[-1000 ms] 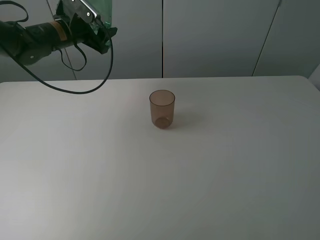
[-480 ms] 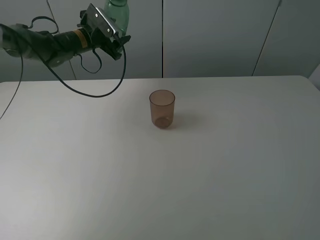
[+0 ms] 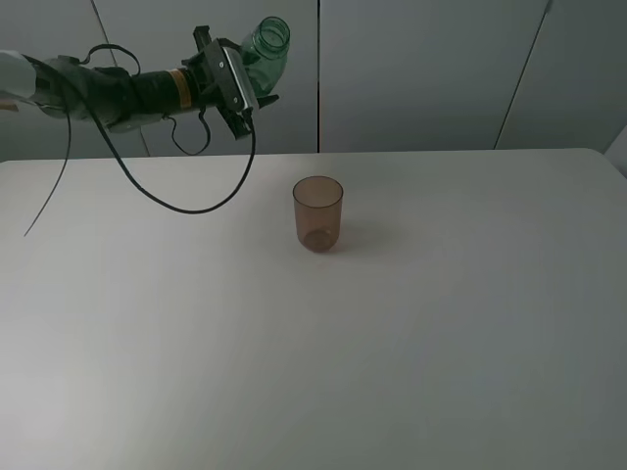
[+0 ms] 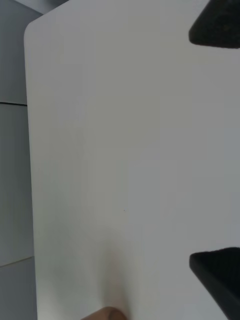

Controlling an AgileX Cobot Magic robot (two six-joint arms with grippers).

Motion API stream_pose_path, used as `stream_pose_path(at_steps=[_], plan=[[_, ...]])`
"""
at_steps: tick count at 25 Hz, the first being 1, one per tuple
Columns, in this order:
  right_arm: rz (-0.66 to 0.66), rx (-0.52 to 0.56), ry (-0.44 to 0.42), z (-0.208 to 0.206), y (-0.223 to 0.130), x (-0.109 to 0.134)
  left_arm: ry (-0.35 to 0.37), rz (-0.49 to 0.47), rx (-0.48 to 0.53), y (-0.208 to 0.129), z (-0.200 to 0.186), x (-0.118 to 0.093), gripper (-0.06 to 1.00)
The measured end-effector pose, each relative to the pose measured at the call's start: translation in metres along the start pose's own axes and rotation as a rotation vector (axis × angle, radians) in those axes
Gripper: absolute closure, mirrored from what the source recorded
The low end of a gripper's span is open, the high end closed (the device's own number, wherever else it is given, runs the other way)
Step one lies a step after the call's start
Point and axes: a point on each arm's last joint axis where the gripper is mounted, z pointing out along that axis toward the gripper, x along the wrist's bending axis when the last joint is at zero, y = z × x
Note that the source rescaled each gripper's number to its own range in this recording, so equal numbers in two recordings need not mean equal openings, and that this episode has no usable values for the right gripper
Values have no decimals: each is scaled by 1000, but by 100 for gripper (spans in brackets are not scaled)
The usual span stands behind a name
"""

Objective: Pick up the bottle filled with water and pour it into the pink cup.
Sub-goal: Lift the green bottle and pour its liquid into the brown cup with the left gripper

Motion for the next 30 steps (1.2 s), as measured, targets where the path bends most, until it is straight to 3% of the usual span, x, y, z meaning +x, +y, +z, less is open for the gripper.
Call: stream_pose_path(at_steps=[4,14,20,30], plan=[[0,0,0,0,0,0,-61,125,-39,14,9,-13,94],[0,-2,0,0,0,0,-72,256,-58,9,11,-20,94],[0,-2,0,0,0,0,-78,253,-82,-6,18,-37,94],[0,-2,0,0,0,0,-57,314,-130,-16,29,-43,94]])
